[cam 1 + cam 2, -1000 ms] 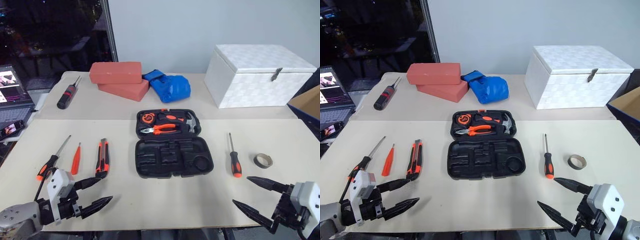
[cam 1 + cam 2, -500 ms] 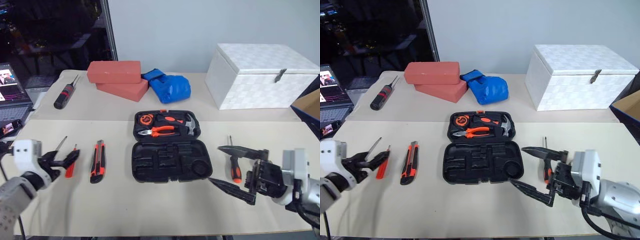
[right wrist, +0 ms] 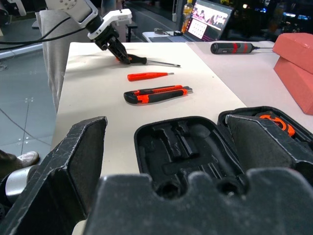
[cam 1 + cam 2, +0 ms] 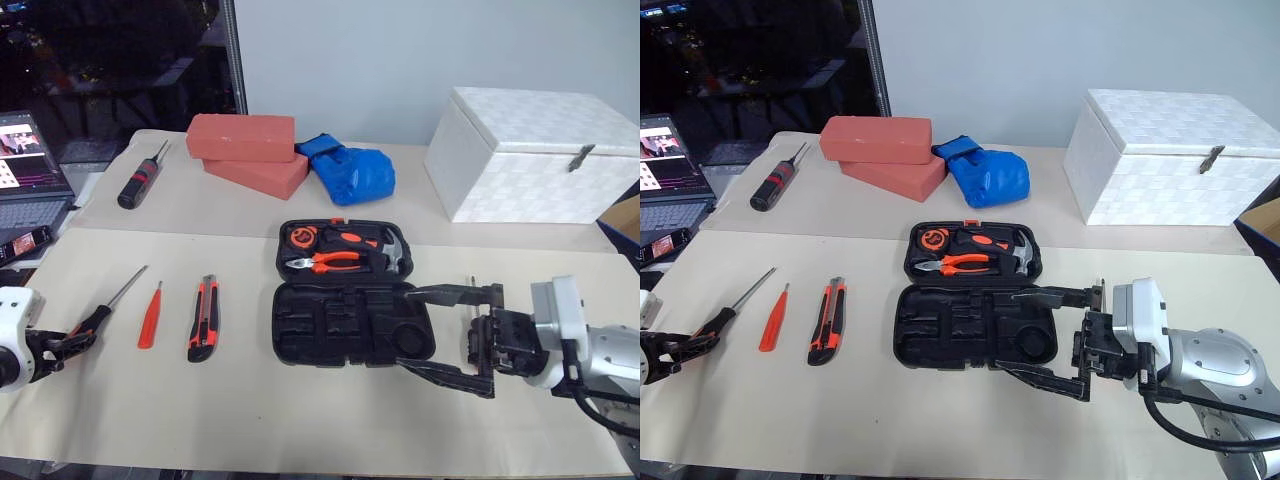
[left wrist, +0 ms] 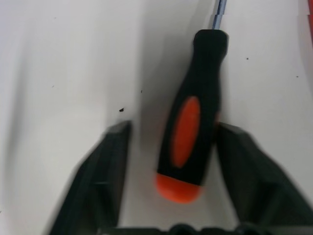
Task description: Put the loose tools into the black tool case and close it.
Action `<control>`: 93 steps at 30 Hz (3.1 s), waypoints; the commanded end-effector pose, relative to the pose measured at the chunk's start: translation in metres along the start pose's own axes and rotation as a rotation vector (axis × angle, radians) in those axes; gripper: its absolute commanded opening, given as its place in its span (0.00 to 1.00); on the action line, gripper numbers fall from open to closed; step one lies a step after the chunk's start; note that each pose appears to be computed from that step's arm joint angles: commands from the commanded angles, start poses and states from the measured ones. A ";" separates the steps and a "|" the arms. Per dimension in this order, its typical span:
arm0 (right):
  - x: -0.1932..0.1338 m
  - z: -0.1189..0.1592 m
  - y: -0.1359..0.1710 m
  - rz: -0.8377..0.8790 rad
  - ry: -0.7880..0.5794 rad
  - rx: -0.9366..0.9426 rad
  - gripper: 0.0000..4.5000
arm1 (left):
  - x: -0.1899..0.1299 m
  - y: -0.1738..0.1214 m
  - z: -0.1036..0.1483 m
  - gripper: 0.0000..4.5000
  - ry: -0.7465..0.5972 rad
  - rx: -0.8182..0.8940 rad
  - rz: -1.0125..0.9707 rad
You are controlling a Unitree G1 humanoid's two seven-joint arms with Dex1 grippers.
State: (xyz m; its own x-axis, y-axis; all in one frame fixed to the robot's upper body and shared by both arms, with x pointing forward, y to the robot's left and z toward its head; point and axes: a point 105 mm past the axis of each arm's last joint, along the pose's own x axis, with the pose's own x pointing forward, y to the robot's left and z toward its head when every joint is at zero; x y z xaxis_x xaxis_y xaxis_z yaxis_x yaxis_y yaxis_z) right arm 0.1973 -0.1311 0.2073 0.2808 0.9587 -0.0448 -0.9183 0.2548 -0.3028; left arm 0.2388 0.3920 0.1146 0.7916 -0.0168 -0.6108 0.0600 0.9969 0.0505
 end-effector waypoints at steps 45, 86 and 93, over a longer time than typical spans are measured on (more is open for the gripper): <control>-0.067 -0.009 0.015 -0.454 0.190 0.004 1.00 | 0.071 -0.284 0.127 0.72 -0.217 0.974 -0.881; -0.121 -0.097 -0.031 -0.936 0.617 0.511 1.00 | -0.031 -0.325 0.103 0.72 -0.485 0.568 -1.339; -0.111 -0.137 -0.055 -0.988 0.733 0.614 0.94 | -0.025 -0.325 0.103 0.82 -0.482 0.609 -1.313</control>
State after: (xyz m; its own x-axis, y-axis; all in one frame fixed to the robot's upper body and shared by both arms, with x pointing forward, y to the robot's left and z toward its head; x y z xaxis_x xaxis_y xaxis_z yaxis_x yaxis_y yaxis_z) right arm 0.2490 -0.2659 0.1013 0.7924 0.1637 -0.5877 -0.2083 0.9780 -0.0084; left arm 0.2625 0.0590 0.1851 0.0896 -0.9790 -0.1832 0.9960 0.0886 0.0133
